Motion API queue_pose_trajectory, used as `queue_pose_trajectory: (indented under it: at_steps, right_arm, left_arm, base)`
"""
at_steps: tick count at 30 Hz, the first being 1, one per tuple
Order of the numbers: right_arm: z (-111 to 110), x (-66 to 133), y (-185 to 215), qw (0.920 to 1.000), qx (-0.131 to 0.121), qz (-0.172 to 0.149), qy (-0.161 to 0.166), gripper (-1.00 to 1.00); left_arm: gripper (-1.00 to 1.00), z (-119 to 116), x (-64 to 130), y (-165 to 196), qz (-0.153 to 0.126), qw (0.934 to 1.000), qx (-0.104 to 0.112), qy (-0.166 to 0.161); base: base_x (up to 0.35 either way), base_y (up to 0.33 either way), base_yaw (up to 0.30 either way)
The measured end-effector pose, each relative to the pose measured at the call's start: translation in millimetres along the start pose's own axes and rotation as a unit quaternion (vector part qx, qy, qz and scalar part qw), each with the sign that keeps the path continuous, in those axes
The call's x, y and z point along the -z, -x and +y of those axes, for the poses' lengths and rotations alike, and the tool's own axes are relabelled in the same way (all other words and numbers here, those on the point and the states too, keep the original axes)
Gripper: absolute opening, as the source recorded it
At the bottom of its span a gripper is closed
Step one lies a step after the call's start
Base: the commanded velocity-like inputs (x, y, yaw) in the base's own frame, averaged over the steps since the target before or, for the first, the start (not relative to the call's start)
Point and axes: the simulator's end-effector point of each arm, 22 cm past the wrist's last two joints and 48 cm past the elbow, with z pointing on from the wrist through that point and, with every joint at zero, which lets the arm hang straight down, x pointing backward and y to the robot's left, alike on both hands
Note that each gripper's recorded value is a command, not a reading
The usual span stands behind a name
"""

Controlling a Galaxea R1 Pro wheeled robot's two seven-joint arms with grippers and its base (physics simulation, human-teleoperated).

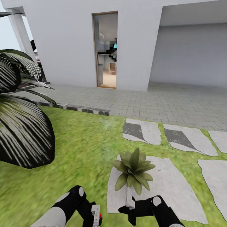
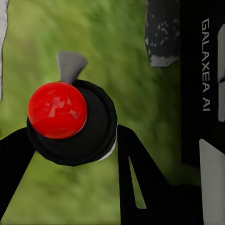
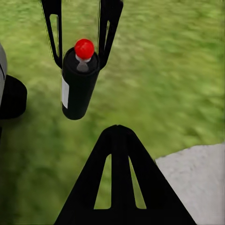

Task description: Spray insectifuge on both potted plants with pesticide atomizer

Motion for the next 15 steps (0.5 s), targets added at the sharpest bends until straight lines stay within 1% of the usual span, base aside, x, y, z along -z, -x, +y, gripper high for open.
queue_pose_trajectory:
  at_steps: [6,13,15]
  right_arm:
    - [1,-2.5,3,1.0,0.0,-0.003,0.001,-1.0]
    - [1,-3.8,5,1.0,0.0,-0.005,0.001,-1.0]
    - [3,-7.5,10,1.0,0.0,-0.009,0.002,-1.0]
  left_arm:
    - [-1.0,8,2.2,19,-0.01,0.9998,-0.009,0.011]
    - [-1.0,8,-0.4,33,-0.019,0.9996,-0.015,0.012]
    - [-1.0,7,-1.4,36,-0.021,0.9996,-0.015,0.011]
  base:
    - [0.0,0.0,0.0]
    - [0.0,0.0,0.0]
    - [0.0,0.0,0.0]
